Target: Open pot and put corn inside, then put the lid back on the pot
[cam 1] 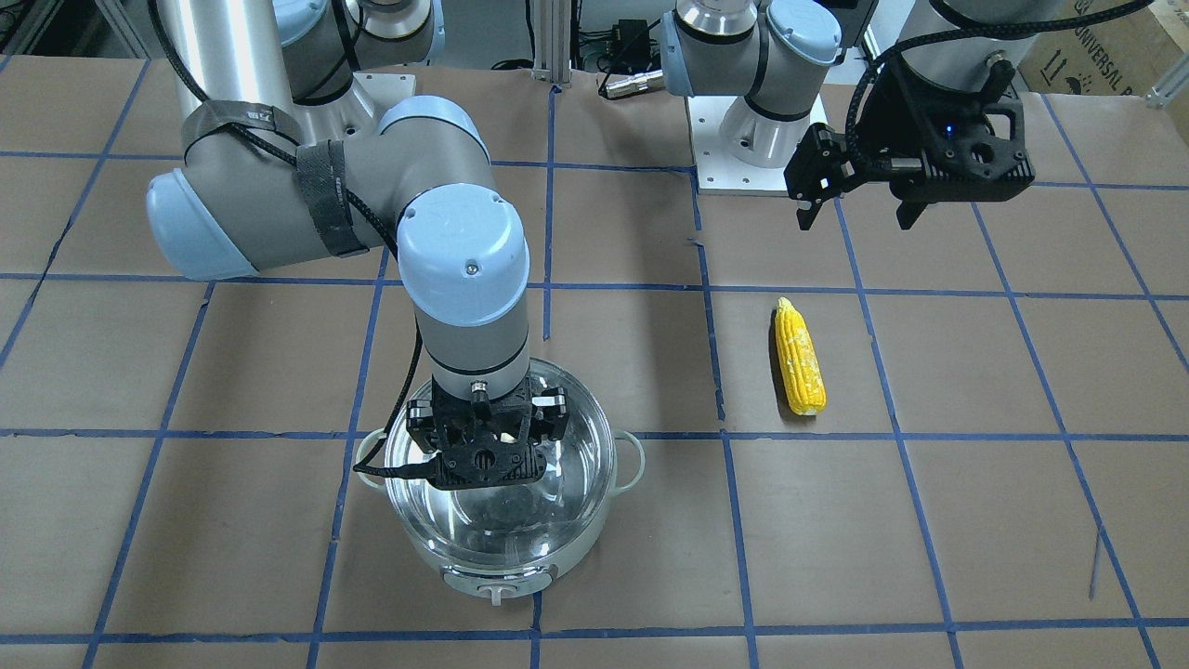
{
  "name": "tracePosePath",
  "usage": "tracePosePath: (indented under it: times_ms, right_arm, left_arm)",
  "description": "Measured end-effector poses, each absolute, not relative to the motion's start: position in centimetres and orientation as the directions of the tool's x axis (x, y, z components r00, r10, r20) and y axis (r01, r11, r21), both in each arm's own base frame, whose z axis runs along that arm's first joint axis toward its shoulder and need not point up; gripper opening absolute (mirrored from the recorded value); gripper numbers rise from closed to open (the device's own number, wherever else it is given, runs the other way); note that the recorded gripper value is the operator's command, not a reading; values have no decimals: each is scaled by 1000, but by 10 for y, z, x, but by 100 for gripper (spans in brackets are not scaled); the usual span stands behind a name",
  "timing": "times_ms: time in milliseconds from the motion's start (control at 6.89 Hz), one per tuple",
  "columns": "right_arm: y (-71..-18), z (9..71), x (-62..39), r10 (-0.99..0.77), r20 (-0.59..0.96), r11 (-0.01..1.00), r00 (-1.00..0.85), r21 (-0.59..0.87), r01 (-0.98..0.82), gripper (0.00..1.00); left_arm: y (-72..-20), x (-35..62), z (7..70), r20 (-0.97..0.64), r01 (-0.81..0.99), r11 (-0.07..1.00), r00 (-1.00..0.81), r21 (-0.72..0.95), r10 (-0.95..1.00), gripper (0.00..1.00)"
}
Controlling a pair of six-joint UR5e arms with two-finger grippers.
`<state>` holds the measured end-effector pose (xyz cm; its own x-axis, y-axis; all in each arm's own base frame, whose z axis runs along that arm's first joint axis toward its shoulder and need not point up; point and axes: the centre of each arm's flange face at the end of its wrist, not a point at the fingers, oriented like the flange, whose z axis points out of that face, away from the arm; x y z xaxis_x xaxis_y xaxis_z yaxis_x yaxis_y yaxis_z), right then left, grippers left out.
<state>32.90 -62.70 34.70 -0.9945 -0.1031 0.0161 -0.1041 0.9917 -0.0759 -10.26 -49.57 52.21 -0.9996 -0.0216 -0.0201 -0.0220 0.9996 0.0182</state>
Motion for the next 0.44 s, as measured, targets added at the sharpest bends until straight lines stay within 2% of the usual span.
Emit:
tracePosePath:
  times_ms: [290,435]
  right_arm:
    - [-626,347,329,-104,16,992,-994,-67,-105,7]
    - [-626,347,328,-104,16,992,-994,-64,-105,7]
  left_arm:
    - [-495,-103,522,-19,-22,1000,-1000,19,-22,100]
    - [-495,-103,522,-19,-22,1000,-1000,18,-21,100]
